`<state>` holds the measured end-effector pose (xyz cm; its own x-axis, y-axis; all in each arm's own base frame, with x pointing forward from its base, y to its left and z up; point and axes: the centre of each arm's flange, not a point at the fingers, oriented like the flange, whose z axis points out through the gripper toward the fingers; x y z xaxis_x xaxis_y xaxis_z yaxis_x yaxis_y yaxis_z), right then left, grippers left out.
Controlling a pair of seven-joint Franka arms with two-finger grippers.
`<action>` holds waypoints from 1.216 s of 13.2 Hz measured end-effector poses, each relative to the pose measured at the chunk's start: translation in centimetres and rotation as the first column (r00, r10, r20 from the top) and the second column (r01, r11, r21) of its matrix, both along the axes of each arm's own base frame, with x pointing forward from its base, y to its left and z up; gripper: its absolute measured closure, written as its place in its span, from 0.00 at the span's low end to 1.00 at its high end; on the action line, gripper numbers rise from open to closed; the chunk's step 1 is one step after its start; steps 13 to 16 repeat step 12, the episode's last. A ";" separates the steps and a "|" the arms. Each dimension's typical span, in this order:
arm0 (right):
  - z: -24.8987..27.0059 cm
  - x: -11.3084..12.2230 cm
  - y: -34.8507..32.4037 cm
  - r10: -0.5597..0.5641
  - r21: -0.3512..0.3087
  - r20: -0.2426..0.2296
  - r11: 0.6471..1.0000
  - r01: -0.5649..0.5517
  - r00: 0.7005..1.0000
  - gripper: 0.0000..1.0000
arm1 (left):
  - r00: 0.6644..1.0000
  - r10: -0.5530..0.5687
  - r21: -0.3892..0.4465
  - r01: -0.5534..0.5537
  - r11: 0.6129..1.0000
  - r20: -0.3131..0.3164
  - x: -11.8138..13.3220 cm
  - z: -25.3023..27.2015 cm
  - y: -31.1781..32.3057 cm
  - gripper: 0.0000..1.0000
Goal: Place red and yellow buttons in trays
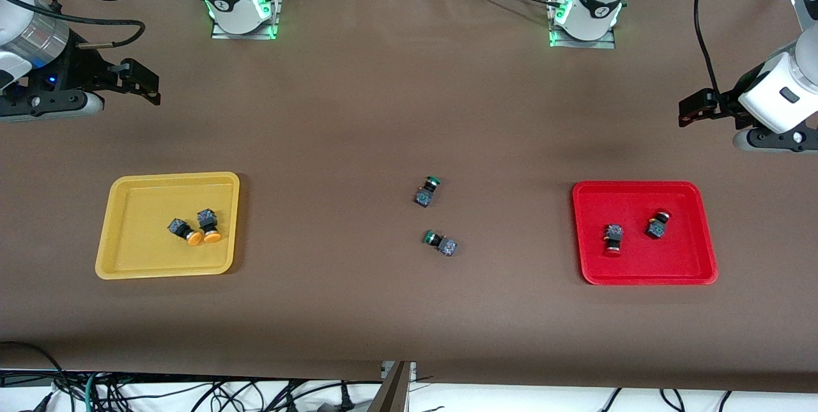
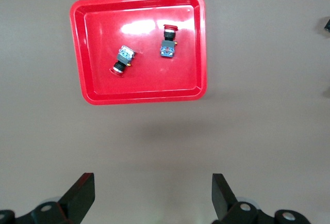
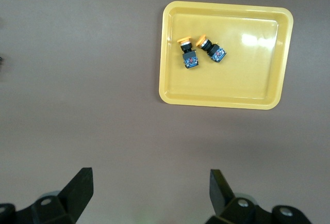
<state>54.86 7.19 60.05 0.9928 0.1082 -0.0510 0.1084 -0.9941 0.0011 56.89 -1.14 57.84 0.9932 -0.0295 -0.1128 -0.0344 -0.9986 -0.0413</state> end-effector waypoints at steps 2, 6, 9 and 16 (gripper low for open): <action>-0.4 0.2 0.2 0.002 -0.002 -0.006 1.000 -0.002 1.000 0.00 | 0.999 -0.001 -0.002 0.001 1.000 0.039 -0.2 0.4 0.0 0.00; -0.1 0.5 -0.1 -0.003 -0.001 0.003 1.000 0.003 1.000 0.00 | 0.999 0.031 0.000 -0.031 1.000 0.042 -0.4 0.4 -0.4 0.00; -0.1 0.5 -0.1 -0.004 -0.001 0.005 1.000 0.004 1.000 0.00 | 0.998 0.050 0.002 -0.050 0.999 0.040 -0.4 0.3 -0.4 0.00; 0.0 0.5 -0.1 -0.004 -0.001 0.006 1.000 0.004 1.000 0.00 | 0.998 0.051 0.002 -0.051 0.999 0.041 -0.4 0.3 -0.4 0.00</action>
